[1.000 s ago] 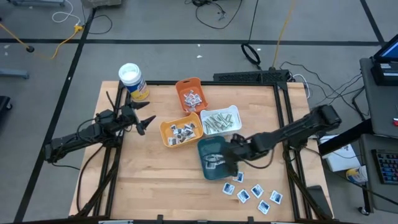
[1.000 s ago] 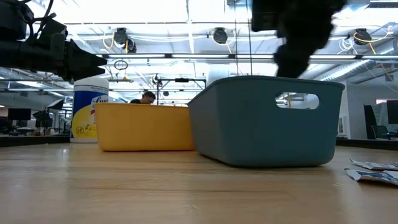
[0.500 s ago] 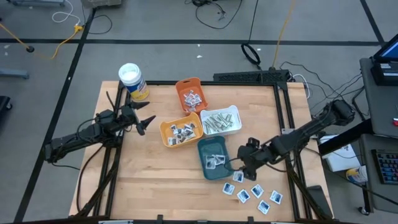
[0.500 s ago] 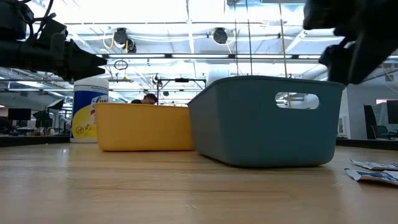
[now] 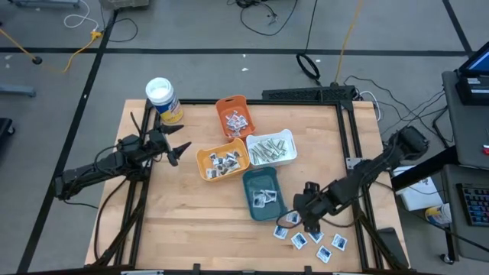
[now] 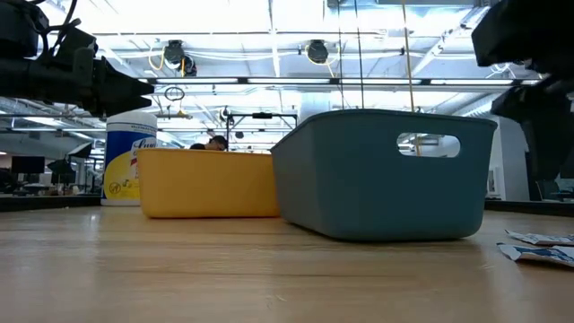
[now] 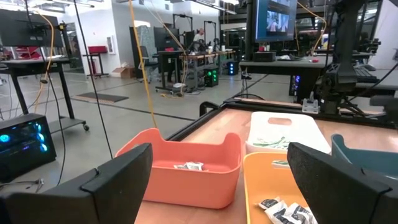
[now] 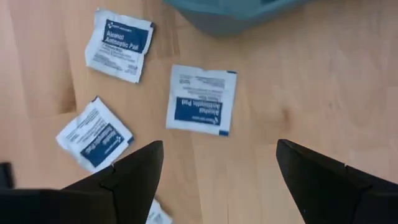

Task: Pick & Place First Aid Supplies
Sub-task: Put the blue alcohol pad into the blue bin

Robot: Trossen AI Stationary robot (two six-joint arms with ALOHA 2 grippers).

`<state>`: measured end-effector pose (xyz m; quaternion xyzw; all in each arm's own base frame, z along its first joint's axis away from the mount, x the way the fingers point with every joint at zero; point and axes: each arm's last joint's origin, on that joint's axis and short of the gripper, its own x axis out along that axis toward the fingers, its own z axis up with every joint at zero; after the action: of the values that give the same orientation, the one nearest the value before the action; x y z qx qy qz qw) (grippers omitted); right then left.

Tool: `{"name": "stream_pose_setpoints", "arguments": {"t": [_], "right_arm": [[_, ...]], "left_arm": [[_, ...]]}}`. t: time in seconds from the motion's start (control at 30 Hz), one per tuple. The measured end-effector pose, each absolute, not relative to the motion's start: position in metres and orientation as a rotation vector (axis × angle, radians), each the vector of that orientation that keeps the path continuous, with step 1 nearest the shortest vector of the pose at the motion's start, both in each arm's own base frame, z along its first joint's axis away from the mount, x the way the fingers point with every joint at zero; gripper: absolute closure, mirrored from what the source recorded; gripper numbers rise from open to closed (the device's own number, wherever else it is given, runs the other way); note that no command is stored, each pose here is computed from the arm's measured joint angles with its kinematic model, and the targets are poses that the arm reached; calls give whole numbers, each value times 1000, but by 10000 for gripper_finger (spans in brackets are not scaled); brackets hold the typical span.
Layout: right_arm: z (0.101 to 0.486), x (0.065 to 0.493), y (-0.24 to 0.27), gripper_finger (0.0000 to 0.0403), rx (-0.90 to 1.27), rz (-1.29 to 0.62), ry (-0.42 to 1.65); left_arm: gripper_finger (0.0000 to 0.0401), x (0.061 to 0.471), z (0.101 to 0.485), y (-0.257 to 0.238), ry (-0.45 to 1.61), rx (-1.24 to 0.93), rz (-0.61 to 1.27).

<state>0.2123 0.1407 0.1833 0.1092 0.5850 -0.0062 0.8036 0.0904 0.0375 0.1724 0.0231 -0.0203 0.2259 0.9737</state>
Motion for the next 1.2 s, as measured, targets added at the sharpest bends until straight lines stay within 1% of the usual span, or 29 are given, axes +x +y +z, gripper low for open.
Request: {"name": "stream_pose_setpoints", "arguments": {"t": [0.13,0.33,0.4,0.47,0.53,0.63,1.0,1.07,1.2], "right_arm": [[170,219,148,93,187,-18,1246],[151,230,158,93,180,-10,1257],[148,232,160,97,164,-2,1258],[145,236,163,110,155,19,1249],[141,239,166,130,157,25,1241],[138,240,166,173,156,15,1243],[137,240,167,379,162,21,1245],[138,240,167,394,162,21,1245],[144,232,161,391,163,-11,1283]], "left_arm": [[22,90,172,37,-41,47,456],[22,90,172,37,-41,47,456],[22,90,172,37,-41,47,456],[22,90,172,37,-41,47,456],[22,90,172,37,-41,47,456],[22,90,172,37,-41,47,456],[22,90,172,37,-41,47,456],[22,90,172,37,-41,47,456],[22,90,172,37,-41,47,456]]}}
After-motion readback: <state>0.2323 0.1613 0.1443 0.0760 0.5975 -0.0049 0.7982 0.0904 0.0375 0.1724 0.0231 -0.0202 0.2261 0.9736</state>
